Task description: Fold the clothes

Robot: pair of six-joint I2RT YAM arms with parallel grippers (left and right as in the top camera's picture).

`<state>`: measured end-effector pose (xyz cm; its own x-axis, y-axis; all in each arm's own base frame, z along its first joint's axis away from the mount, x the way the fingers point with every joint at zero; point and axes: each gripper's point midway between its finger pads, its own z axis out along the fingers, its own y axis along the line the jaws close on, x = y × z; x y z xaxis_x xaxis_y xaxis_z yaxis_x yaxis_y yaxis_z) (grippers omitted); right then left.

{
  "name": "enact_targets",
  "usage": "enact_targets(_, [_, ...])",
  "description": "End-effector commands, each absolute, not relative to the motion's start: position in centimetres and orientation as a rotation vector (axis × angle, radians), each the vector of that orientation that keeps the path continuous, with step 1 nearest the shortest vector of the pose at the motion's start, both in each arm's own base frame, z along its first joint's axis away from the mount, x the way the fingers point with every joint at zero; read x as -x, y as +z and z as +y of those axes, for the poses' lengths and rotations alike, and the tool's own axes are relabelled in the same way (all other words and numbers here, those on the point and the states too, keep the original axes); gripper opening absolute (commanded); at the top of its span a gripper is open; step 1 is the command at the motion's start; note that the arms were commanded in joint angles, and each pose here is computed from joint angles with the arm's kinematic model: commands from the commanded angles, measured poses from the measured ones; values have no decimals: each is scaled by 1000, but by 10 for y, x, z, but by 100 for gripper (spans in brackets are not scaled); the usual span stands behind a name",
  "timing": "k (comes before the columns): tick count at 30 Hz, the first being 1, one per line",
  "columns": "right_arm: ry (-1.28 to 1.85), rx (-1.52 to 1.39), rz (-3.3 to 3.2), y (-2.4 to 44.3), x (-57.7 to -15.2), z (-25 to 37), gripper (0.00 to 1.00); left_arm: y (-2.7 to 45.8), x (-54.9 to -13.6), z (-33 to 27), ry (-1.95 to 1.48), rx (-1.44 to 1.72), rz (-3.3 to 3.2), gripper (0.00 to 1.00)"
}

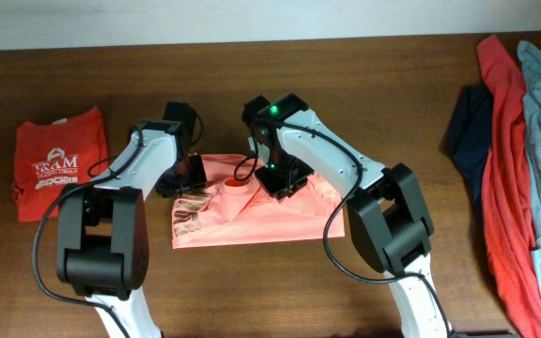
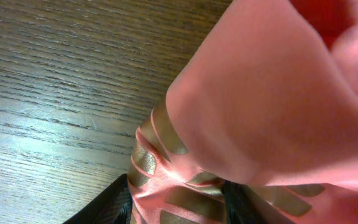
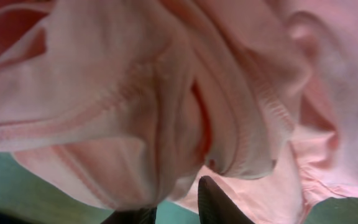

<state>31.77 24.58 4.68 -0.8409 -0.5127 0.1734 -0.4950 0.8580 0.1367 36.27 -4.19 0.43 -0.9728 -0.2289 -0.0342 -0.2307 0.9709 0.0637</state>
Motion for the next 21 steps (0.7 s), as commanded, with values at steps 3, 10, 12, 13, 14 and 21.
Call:
enact_targets(3, [-274,-870,-2831,90,-305,256,27,-9,-357,-36,145,346,3124,48])
enact_targets(10, [-354,-847,-2977,124,-328,251,61,-9,-357,-36,144,346,3123,48])
enact_targets(12, [-366,-814,-2995,122,-335,247,64,-9,-358,-36,144,346,3123,48])
enact_targets(13, [-371,-806,-2996,119,-337,247,64,-9,-357,-36,144,346,3123,48])
enact_targets(14, [-374,-797,-2998,117,-338,246,64,-9,-358,-36,144,346,3123,48])
enact_targets(21, [-394,-767,-2968,93,-342,252,63,-9,-357,-36,144,346,3123,48])
